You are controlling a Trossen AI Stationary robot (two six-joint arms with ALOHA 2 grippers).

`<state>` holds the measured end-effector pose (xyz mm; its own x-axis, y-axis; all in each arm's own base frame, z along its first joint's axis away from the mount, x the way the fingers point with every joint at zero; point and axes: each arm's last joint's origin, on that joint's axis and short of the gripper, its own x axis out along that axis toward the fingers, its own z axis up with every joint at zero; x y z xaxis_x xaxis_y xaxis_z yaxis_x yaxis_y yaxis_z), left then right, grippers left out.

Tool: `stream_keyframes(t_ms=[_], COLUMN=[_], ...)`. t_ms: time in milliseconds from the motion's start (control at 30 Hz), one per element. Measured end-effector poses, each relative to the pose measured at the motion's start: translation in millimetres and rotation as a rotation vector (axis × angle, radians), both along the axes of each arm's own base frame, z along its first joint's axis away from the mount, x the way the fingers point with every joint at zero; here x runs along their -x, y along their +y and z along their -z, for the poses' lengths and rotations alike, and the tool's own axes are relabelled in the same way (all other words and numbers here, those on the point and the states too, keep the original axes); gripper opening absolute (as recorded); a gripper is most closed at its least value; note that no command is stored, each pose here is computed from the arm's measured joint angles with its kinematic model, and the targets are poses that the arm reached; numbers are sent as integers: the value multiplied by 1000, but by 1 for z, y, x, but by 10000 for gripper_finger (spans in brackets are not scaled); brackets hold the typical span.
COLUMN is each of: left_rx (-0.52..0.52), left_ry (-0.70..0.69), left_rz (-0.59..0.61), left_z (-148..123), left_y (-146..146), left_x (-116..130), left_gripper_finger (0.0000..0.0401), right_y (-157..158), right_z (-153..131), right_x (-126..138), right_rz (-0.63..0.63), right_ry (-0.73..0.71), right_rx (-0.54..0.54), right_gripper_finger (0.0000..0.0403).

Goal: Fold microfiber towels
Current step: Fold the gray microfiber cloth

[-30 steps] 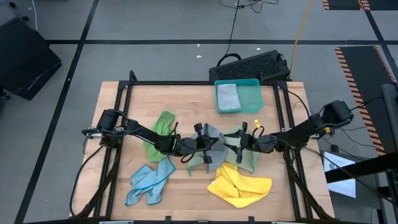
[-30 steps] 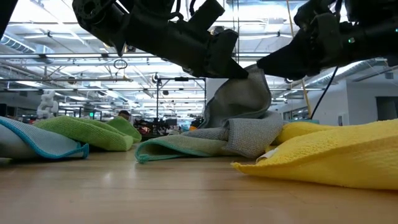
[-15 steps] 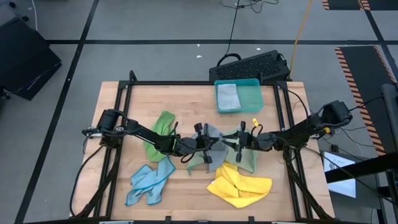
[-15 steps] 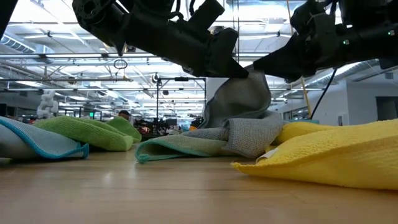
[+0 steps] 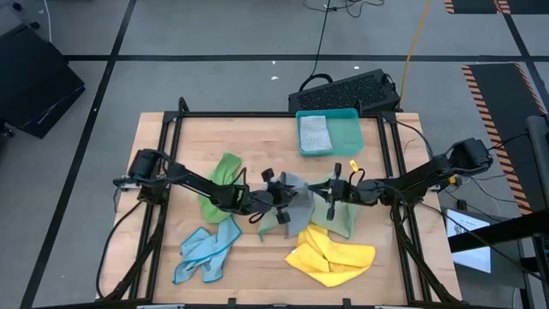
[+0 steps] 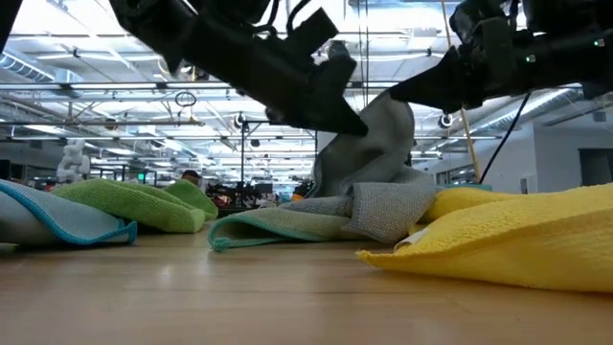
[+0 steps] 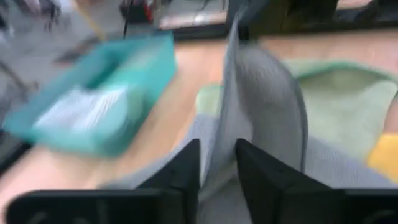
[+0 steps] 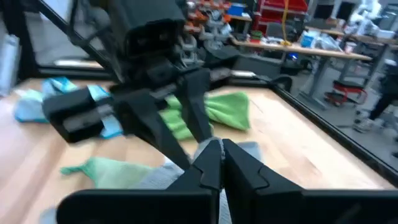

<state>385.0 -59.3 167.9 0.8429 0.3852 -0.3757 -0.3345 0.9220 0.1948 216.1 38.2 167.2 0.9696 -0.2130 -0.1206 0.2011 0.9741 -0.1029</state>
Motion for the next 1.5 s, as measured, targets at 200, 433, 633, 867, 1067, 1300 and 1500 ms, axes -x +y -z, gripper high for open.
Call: stream_keyframes(t_ms=[200,433,633,867,1067,1300,1500], left_rx=[125,243,284,273,241,249,316], left_ry=[216,293,272,182,220,255,249], left_rz=[-113,-206,-235,-176,-194,-201,-193], left_z=[16,35,37,35,39,41,42], left_y=[4,9,11,13,24,31,24], left_x=[20,32,34,21,22,23,24], left_gripper_finger=[180,195,195,185,95,11,19], right_y=[-15,-23,-23,-22,-22,-22,-22], right_z=[-8,-15,-15,-14,-14,-11,-10], right_x=[8,14,14,14,14,15,15], right_rz=[56,81,68,28,27,26,25], right_ry=[40,51,66,71,76,105,117], right_rx=[24,69,98,93,94,99,100], right_gripper_finger=[2,1,1,1,0,0,0])
